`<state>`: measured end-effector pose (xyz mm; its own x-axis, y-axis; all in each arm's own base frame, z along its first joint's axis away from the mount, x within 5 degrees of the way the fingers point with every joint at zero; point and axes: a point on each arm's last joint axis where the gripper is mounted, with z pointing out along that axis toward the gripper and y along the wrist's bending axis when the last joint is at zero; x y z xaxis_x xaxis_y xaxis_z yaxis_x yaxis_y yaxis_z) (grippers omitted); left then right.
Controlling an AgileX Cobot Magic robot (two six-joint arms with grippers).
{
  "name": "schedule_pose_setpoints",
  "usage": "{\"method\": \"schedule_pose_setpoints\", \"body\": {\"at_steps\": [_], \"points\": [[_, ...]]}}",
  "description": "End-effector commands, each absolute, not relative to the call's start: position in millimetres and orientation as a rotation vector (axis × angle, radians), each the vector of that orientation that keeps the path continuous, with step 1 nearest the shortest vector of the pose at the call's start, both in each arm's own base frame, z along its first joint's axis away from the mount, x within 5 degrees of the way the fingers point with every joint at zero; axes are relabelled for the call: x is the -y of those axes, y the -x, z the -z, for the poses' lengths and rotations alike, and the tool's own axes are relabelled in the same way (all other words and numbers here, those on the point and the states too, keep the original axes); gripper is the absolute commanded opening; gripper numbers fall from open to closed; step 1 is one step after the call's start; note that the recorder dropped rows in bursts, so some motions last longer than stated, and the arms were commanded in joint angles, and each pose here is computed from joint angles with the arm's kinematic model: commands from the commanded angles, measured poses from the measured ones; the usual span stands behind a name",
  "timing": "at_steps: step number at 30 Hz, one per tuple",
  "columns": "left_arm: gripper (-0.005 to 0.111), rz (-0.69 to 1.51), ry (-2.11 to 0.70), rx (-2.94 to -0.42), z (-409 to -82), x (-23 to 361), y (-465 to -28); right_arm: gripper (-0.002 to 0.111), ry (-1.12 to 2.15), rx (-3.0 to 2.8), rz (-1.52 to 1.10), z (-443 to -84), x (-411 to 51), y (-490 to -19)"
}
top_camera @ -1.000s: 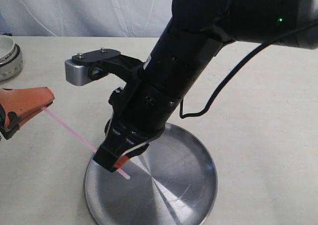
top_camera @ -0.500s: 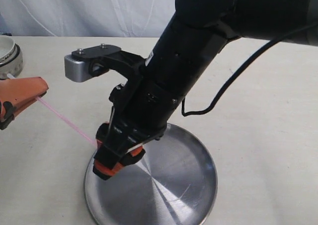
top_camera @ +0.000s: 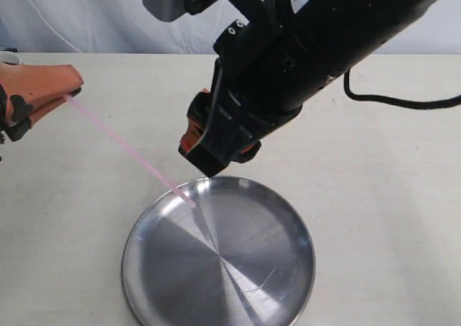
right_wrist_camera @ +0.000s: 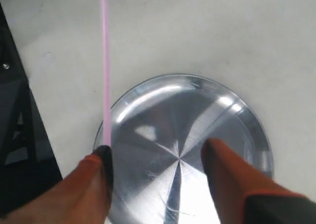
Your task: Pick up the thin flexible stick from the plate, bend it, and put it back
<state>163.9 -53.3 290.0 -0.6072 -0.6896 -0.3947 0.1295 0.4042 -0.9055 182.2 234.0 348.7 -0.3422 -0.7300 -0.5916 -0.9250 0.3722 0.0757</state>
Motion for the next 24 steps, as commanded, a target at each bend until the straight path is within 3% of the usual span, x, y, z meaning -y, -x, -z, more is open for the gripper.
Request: {"method": "schedule_pose_setpoints", "body": {"at_steps": [1,5,10,24], "points": [[0.000,1.307,0.398,-1.905,-297.2,69.2,-176.4,0.054,1.348,-2.216,-0.486,-350.4,-228.3,-186.3],[0.000,1.185,0.353,-1.924,-306.4,86.5,-189.4,0.054,1.330,-2.275,-0.516,-349.0,-227.5,-183.1],[0.000,1.196,0.314,-1.957,-315.7,108.1,-213.7,0.054,1.314,-2.281,-0.540,-349.5,-228.5,-182.5],[0.000,1.191,0.521,-1.903,-326.7,102.2,-227.0,0.054,1.148,-2.182,-0.553,-353.1,-234.8,-194.6]]}}
